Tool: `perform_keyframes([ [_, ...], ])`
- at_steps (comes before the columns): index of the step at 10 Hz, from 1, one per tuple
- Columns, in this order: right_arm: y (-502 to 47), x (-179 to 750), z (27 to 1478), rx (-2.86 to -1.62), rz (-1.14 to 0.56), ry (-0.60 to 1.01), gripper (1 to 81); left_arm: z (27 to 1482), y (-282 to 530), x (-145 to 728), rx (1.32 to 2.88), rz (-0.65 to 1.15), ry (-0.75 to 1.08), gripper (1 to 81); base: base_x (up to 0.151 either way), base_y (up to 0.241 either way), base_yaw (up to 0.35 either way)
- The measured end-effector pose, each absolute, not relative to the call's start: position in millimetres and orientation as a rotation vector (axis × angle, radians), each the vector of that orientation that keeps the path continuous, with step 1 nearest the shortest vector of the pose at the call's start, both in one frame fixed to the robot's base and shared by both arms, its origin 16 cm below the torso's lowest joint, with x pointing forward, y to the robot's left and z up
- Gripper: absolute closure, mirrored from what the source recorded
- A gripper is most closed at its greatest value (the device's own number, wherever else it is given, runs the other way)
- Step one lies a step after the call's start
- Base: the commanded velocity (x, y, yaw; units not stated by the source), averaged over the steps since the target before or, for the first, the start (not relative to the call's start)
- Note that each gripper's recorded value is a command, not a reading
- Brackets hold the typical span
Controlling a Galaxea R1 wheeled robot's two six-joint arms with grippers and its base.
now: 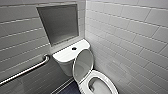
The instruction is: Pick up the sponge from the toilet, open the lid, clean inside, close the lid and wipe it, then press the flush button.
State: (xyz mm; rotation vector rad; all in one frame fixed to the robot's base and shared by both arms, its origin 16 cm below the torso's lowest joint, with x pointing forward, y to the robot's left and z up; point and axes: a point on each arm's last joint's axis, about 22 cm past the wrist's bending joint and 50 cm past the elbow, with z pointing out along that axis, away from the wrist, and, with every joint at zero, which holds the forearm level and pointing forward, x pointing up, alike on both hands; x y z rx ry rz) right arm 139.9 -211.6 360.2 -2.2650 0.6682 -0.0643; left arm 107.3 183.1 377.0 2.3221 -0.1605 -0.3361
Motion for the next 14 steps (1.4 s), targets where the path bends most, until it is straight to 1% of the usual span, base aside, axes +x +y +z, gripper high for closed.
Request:
perform_keyframes([
  [2,-209,189,373,-2.224,-0.120,0.634,81.1,367,170,105,2.306,-0.321,-0.103,1.0,0.000,0.000,0.000],
  [4,-213,230,384,-2.209,-0.155,0.588,81.1,357,167,92,2.317,-0.345,-0.073,1.0,0.000,0.000,0.000],
  [7,-223,296,396,-2.200,-0.241,0.521,81.1,337,176,85,2.359,-0.360,-0.070,1.0,0.000,0.000,0.000],
  [10,-223,355,402,-2.203,-0.275,0.478,81.1,337,178,80,2.364,-0.365,-0.062,1.0,0.000,0.000,0.000],
  [14,-227,439,422,-2.190,-0.372,0.428,81.1,326,180,64,2.389,-0.283,0.025,1.0,0.000,0.000,0.000],
])
